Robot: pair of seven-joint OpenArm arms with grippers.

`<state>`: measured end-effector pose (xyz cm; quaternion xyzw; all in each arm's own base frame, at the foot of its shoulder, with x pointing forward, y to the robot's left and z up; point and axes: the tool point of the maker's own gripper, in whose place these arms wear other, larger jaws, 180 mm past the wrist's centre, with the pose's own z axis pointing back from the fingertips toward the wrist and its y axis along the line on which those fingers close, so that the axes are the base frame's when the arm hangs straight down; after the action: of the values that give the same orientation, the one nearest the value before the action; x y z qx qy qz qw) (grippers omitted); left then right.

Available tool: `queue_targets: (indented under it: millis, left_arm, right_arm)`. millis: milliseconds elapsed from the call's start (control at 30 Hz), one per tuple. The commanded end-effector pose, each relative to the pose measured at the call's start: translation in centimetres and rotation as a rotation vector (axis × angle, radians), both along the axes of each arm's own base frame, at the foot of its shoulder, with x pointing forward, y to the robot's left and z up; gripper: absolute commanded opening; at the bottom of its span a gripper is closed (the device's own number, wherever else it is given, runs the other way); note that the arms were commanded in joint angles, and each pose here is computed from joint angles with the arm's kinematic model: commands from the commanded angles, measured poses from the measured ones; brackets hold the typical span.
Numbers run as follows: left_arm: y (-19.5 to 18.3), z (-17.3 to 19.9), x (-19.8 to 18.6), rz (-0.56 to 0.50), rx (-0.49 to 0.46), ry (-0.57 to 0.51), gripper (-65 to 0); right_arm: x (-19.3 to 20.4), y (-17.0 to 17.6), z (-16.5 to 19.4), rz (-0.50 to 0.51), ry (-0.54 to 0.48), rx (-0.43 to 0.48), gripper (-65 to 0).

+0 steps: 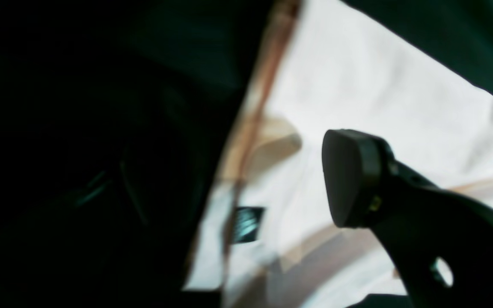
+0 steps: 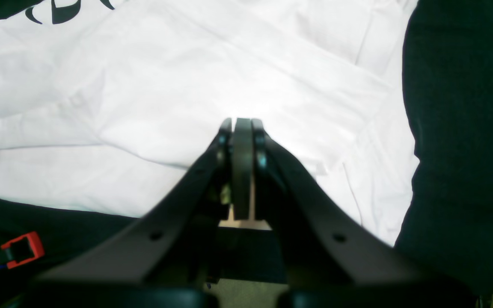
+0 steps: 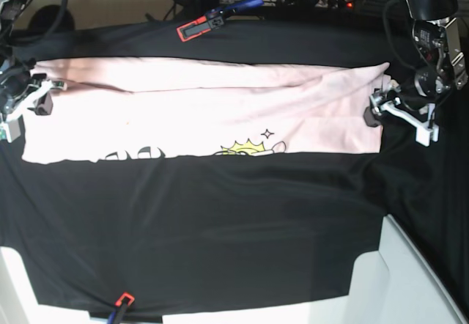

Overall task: Fold the T-shirt properly
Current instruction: 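Reposition the left gripper onto the strip end and grasp it, then lift the strip end with the left gripper and fold it toward the right gripper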

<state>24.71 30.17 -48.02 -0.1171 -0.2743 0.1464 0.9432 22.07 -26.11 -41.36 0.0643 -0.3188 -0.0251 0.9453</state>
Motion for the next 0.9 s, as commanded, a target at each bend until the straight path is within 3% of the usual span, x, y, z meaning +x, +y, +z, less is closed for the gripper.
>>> queue_targets:
  millis: [0,167,400,667,733,800,867]
  left_arm:
    - [-1.4,-0.4,-0.2,-0.033,-0.029,0.024,-10.9]
    - [-4.2,-1.4,-0.4,-0.062,-0.072,0.038,-12.3]
    - [-5.0,-0.7,-0.2,-0.082,-0.071,0.016,-44.5]
    - [-4.7,0.0,-0.2,-0.083,-0.057,-0.007,-47.4]
    - [-4.6,0.1,-0.1,-0.083,-0.054,-0.008,-52.9]
    - [-4.5,0.2,0.2,-0.084,-0.052,-0.014,-63.5]
    - [-4.4,0.3,0.3,-0.084,-0.05,-0.017,-65.0]
  right_arm:
    - [0.8,-0.3,1.2,0.008,-0.044,-0.011,-64.7]
    - [0.8,-0.4,1.1,0.006,-0.043,-0.011,-64.7]
    - [0.8,-0.3,1.0,0.008,-0.041,-0.008,-64.7]
    - [0.7,-0.3,1.0,0.008,-0.038,-0.008,-64.7]
    - [0.7,-0.3,1.0,0.008,-0.038,-0.008,-64.7]
    - [0.7,-0.3,1.0,0.008,-0.038,-0.008,-64.7]
    - [0.7,-0.3,1.0,0.008,-0.038,-0.008,-64.7]
